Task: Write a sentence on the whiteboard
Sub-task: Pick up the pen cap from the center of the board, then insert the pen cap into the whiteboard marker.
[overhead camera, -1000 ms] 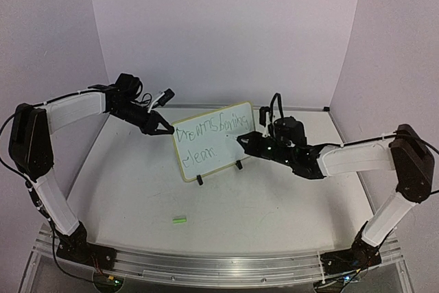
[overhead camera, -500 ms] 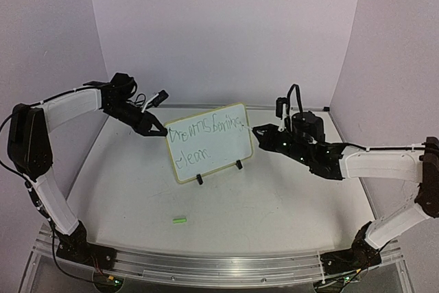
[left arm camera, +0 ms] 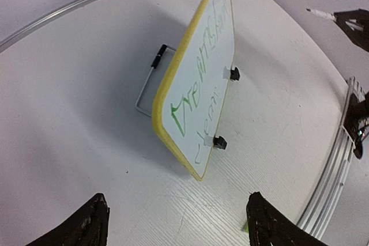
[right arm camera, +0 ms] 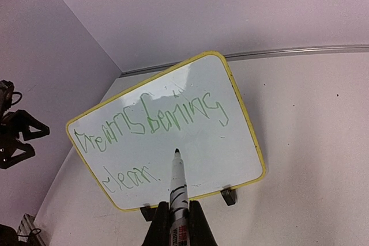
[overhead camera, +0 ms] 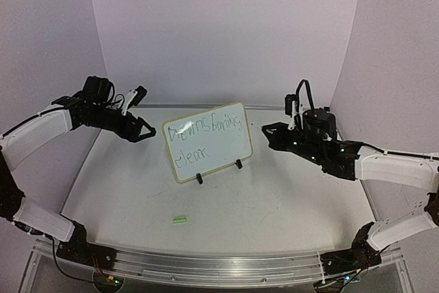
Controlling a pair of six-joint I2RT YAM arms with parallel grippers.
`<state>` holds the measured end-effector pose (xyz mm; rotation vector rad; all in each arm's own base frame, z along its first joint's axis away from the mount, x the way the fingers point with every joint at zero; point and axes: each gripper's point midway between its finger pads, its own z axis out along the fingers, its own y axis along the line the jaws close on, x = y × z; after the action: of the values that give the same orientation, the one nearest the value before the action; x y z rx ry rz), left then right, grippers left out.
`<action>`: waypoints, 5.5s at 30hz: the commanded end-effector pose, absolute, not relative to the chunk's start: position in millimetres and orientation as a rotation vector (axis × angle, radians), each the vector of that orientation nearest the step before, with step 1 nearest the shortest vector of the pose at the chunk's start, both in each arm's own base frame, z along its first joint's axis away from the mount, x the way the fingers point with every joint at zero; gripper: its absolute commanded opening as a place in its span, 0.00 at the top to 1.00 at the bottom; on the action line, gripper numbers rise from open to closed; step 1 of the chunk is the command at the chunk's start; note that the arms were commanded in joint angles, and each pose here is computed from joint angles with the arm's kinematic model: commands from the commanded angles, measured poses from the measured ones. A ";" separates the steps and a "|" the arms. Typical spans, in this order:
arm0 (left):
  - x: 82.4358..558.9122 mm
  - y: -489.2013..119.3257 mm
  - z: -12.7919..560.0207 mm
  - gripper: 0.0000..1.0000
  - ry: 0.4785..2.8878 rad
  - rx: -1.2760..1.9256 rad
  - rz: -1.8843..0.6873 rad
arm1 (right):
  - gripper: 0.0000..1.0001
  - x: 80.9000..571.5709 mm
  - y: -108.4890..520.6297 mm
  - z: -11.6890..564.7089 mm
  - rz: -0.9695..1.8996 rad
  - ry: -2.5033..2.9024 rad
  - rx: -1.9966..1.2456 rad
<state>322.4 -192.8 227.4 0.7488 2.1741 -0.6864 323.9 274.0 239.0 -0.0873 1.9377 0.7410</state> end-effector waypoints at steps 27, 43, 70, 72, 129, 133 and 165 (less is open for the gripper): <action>169.9 -262.0 88.3 0.32 2.444 0.721 -0.835 | 1.00 262.6 280.8 194.5 0.935 2.185 -0.017; 160.8 -288.4 52.8 0.55 2.450 0.963 -0.765 | 1.00 261.3 275.4 188.0 0.922 2.188 0.003; 147.2 -291.8 26.3 0.65 2.534 1.036 -0.697 | 1.00 254.8 261.8 185.9 0.924 2.168 0.045; 147.5 -291.9 25.4 0.67 2.536 1.036 -0.691 | 1.00 253.9 260.7 185.9 0.926 2.167 0.047; 91.5 -392.4 145.7 1.00 2.119 1.172 -1.323 | 1.00 158.4 333.2 167.8 1.873 2.555 -0.840; 89.7 -393.8 145.1 1.00 2.118 1.182 -1.330 | 1.00 158.0 339.8 164.5 1.873 2.559 -0.866; 83.1 -399.4 144.7 1.00 2.110 1.218 -1.338 | 1.00 157.9 347.8 156.6 1.886 2.571 -0.898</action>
<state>82.2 -385.1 122.8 1.2070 2.1931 -1.2917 155.1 339.9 142.4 -0.8279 2.6516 1.8559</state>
